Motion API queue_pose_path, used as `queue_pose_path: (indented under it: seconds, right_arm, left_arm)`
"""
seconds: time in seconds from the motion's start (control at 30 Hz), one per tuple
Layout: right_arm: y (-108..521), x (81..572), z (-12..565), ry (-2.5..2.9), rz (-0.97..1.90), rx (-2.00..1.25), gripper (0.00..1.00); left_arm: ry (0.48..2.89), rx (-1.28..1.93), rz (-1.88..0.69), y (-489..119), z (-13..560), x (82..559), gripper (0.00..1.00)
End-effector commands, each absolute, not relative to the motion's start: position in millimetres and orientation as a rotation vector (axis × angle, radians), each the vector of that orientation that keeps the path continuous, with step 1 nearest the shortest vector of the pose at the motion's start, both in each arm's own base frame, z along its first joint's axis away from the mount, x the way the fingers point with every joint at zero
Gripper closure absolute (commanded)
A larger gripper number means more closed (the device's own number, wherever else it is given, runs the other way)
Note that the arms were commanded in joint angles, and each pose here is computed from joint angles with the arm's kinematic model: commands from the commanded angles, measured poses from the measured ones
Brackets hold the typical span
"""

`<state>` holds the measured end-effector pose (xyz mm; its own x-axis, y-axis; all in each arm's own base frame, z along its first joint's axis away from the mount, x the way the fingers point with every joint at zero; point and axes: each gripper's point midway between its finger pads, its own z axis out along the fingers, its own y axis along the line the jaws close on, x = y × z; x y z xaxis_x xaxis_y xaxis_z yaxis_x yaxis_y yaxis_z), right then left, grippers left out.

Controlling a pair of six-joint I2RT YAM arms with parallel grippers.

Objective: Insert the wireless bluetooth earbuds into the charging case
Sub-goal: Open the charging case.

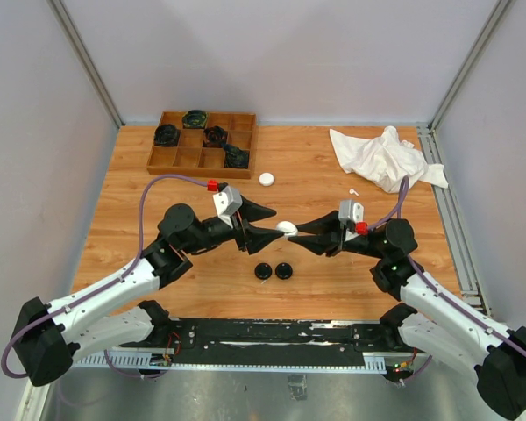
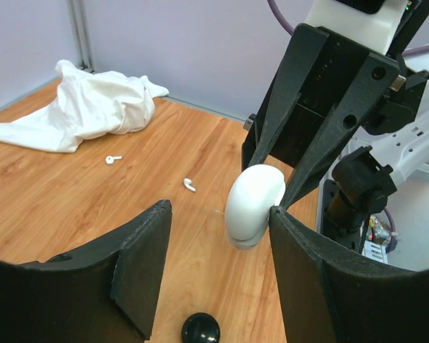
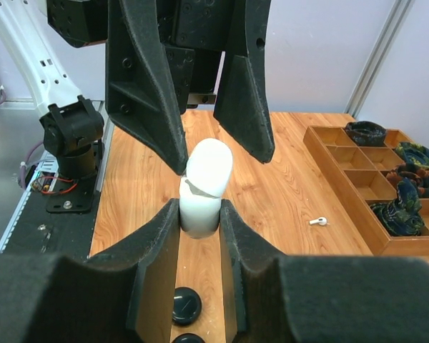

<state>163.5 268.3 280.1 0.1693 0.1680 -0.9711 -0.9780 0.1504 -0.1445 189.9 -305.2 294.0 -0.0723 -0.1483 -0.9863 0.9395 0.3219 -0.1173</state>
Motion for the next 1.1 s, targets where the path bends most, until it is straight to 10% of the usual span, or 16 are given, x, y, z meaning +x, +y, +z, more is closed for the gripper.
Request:
queue_pose_path:
  seconds: [0.0, 1.07]
  right_arm:
    - [268, 151, 280, 0.967, 1.093, -1.096, 0.99]
    - [252, 209, 219, 1.243, 0.824, -0.939, 0.99]
  left_arm:
    - [1.282, 0.722, -1.068, -300, 321, 204, 0.38]
    - [2.012, 0.050, -0.446, -191, 182, 339, 0.19]
